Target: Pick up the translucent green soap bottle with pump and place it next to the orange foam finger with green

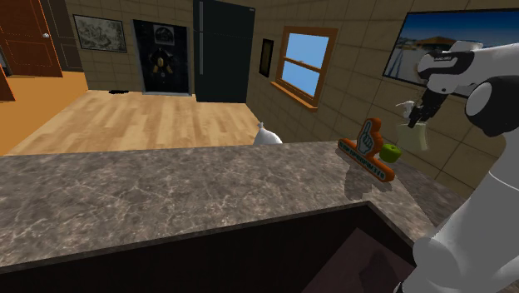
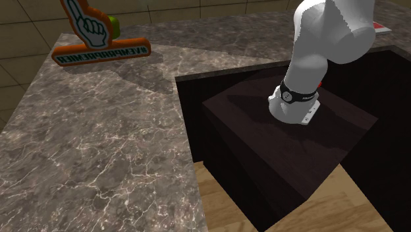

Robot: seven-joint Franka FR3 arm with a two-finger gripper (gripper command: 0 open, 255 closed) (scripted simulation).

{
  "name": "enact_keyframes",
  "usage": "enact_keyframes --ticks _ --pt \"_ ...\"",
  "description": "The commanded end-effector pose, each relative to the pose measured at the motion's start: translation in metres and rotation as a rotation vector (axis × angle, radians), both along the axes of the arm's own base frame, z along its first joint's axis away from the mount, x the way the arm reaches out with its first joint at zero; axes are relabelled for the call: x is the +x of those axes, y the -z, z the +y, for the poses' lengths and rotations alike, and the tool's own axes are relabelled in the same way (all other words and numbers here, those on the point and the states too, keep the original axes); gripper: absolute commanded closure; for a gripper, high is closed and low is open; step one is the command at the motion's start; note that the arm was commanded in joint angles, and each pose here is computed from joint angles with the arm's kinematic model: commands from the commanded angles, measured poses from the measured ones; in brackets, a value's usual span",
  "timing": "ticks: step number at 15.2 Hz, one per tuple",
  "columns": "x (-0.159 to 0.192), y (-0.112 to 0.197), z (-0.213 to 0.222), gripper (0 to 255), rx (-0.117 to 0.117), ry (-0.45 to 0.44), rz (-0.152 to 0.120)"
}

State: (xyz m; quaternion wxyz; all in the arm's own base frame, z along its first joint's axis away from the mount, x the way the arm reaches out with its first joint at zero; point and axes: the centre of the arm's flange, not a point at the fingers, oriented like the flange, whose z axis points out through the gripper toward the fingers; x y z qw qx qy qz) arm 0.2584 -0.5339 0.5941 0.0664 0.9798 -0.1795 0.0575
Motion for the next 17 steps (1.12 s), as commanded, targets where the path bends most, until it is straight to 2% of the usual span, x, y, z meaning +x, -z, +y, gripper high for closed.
enact_keyframes --ticks 1,17 --pt "0.0 0.011 0.001 255 -0.001 0.0 0.0" --pt "0.0 0.095 0.001 255 -0.001 0.0 0.0"
